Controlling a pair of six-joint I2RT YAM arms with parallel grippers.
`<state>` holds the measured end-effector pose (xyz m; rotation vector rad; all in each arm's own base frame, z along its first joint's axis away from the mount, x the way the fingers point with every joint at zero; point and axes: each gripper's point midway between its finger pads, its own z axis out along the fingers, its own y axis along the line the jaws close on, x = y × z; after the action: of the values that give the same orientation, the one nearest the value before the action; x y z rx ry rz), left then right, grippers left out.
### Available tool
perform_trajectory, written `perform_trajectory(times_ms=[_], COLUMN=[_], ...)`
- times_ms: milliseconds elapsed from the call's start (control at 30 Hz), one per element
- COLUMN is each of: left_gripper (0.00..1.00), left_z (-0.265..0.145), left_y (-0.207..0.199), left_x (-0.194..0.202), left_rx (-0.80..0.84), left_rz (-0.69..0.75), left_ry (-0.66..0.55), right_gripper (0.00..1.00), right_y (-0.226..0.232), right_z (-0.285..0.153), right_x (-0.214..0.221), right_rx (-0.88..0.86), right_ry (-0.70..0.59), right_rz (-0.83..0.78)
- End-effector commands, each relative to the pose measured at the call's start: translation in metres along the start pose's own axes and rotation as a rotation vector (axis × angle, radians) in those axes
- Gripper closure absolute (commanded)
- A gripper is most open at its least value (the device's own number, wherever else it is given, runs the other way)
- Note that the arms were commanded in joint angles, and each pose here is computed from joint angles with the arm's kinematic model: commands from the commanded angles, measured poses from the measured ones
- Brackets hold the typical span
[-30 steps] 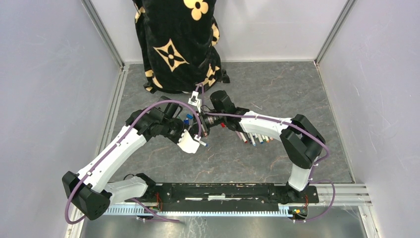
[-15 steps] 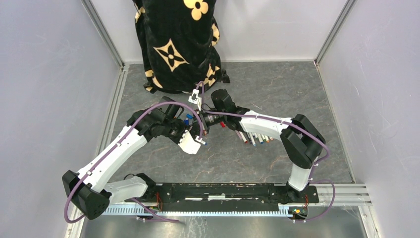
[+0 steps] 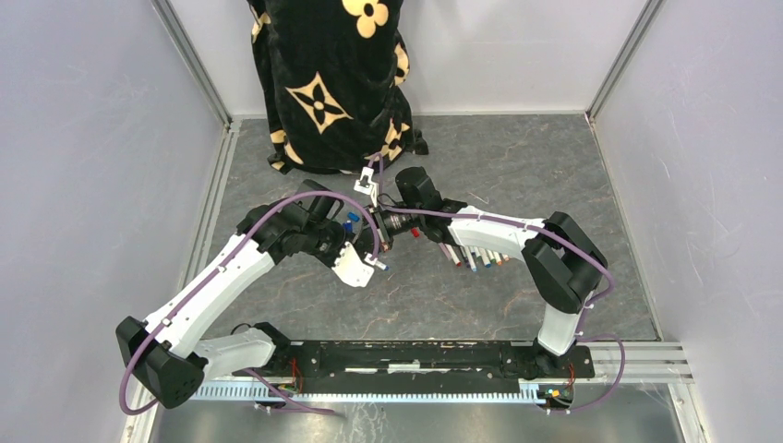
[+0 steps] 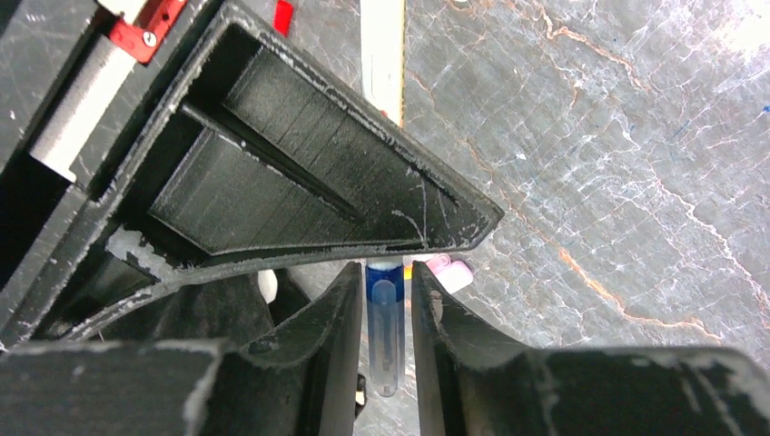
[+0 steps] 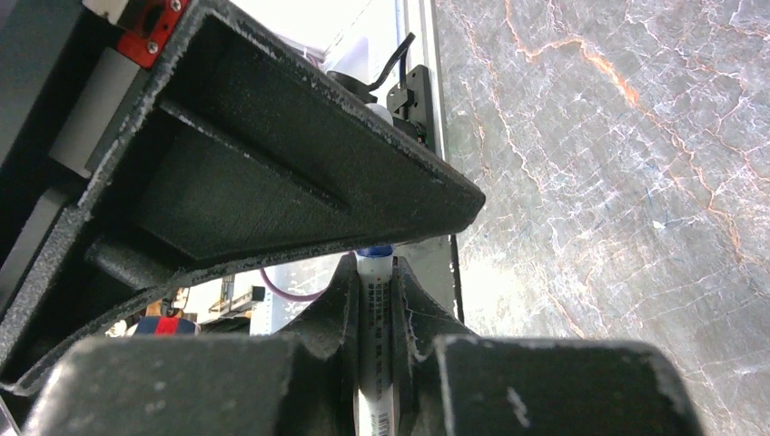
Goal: Open the pen caps
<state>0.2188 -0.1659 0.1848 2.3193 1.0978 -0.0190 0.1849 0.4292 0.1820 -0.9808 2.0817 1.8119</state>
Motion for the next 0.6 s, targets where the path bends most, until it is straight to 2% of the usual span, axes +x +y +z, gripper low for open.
perform_trajectory(times_ms=[0, 167, 300, 367, 467, 500, 567], left_gripper=[0.69, 0.78, 0.97, 0.98, 0.98, 0.95, 0.81], left_z=[-0.002, 0.0, 0.0, 0.0, 0.0, 0.0, 0.0], left_y=[0.011, 0.011, 0.007, 0.004, 0.001, 0.0, 0.0], left_x=[-0.013, -0.017, -0.013, -0.008, -0.004, -0.002, 0.0], left_rx=[-0.022, -0.016, 0.001, 0.013, 0.016, 0.019, 0.023], left_rz=[0.03, 0.018, 0.027, 0.039, 0.058, 0.06, 0.059], left_ry=[-0.042, -0.051, -0.028, -0.006, 0.02, 0.028, 0.037], right_gripper=[1.0, 1.0, 0.99, 0.97, 1.0, 1.0, 1.0], right_y=[0.02, 0.019, 0.02, 0.017, 0.015, 0.015, 0.014], right_z=[-0.003, -0.002, -0.002, -0.002, -0.004, -0.006, -0.007], right_x=[-0.015, -0.017, -0.016, -0.012, -0.008, -0.008, -0.007], right_rx=[-0.045, -0.05, -0.054, -0.045, -0.037, -0.034, -0.03], right_ry=[-0.026, -0.032, -0.029, -0.018, -0.015, -0.016, -0.014], right_rz=[-0.061, -0.056, -0.059, -0.057, -0.049, -0.048, -0.048])
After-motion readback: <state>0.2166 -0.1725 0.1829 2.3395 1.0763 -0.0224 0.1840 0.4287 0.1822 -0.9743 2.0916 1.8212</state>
